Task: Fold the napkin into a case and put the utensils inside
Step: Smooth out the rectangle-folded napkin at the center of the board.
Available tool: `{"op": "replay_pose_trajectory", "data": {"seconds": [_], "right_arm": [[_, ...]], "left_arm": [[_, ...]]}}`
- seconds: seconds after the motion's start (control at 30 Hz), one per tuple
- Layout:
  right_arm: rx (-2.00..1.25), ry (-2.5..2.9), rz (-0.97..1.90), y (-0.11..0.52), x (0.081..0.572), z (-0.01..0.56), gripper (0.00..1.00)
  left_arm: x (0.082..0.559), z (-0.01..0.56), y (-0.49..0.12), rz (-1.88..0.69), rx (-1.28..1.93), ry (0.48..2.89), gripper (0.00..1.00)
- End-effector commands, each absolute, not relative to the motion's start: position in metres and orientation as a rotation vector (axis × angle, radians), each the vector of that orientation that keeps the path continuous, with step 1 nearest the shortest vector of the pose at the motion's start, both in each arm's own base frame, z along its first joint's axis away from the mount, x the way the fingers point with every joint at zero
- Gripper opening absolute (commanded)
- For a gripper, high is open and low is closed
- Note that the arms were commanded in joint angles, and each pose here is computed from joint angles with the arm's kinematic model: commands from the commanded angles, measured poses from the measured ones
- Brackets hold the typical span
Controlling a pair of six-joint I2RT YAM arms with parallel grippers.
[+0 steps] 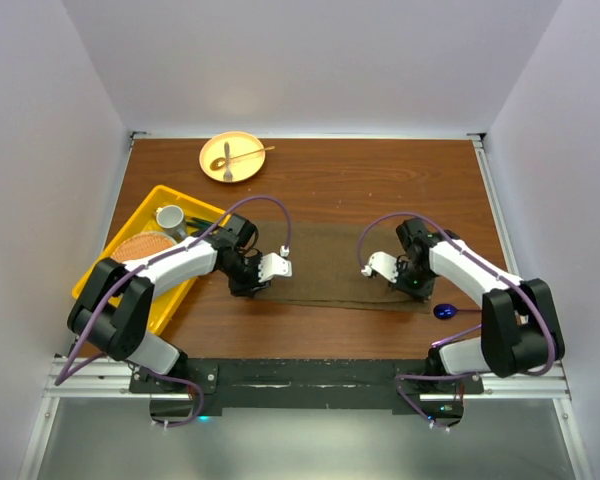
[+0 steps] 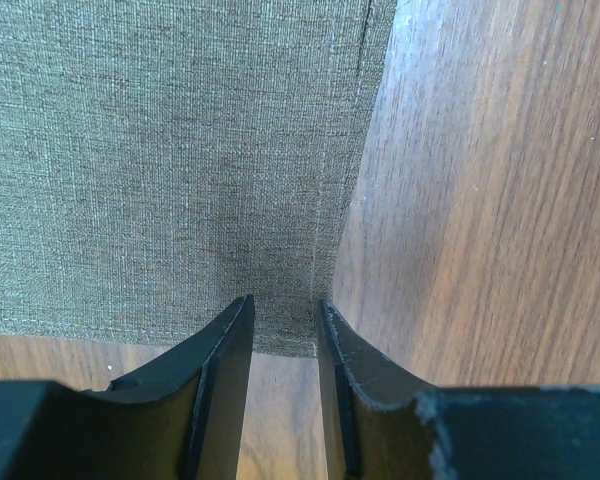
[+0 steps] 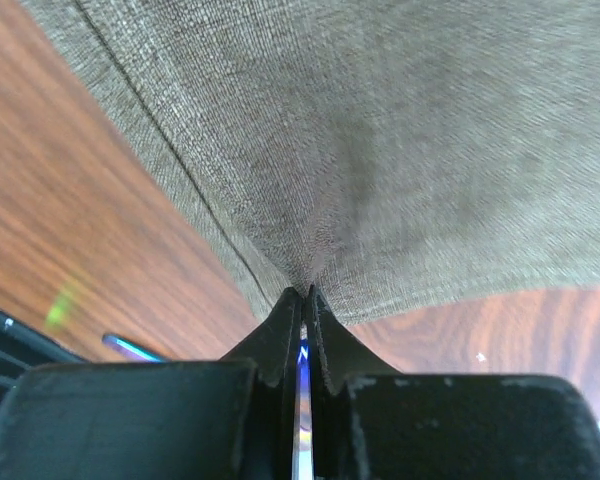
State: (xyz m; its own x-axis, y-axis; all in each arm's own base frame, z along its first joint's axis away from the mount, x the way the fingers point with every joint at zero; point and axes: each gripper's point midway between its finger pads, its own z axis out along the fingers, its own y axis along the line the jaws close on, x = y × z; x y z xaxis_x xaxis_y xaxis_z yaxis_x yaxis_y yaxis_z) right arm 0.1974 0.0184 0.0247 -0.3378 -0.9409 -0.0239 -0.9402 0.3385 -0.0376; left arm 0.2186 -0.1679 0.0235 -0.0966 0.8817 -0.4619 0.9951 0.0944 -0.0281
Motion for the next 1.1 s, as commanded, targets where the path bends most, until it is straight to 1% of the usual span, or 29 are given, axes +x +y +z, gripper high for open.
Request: {"op": "replay_pose_trajectory", "data": {"seconds": [0.0, 0.2, 0.3, 0.33, 0.37, 0.4, 0.43, 0.47, 0.73, 0.97, 1.07], "right_arm": [[-1.756, 2.490, -0.058, 0.020, 0.203, 0.055, 0.00], [-1.759, 2.498, 0.003, 0.025, 0.196, 0.060, 0.00], [-1.757, 2.508, 0.020, 0.026, 0.194, 0.060, 0.00], [-1.767, 2.514, 0.030, 0.026, 0.192, 0.059, 0.00], [-1.765, 2.515, 0.038, 0.027, 0.192, 0.059, 0.00], [-1.771, 2.511, 0.043, 0.027, 0.192, 0.060, 0.00], [-1.779, 2.515, 0.052, 0.027, 0.189, 0.062, 0.00], [-1.771, 2.502, 0.059, 0.030, 0.192, 0.066, 0.00], [-1.776, 2.496, 0.157, 0.040, 0.187, 0.086, 0.00], [-1.823, 2.581, 0.243, 0.049, 0.168, 0.051, 0.00], [-1.824, 2.615, 0.234, 0.048, 0.171, 0.036, 0.00]], "left_arm": [[0.222, 0.040, -0.177, -0.504, 1.850, 1.974, 0.36], [0.218, 0.034, -0.173, -0.494, 1.894, 1.963, 0.34], [0.221, 0.033, -0.173, -0.485, 1.894, 1.963, 0.25], [0.222, 0.033, -0.173, -0.482, 1.893, 1.965, 0.16], [0.224, 0.035, -0.174, -0.479, 1.893, 1.957, 0.12], [0.224, 0.037, -0.175, -0.484, 1.889, 1.958, 0.05], [0.225, 0.039, -0.176, -0.483, 1.889, 1.951, 0.01], [0.225, 0.040, -0.176, -0.485, 1.889, 1.951, 0.00], [0.222, 0.036, -0.174, -0.496, 1.873, 1.981, 0.00], [0.221, 0.033, -0.176, -0.514, 1.862, 1.997, 0.00], [0.220, 0.030, -0.174, -0.509, 1.862, 2.007, 0.00]]}}
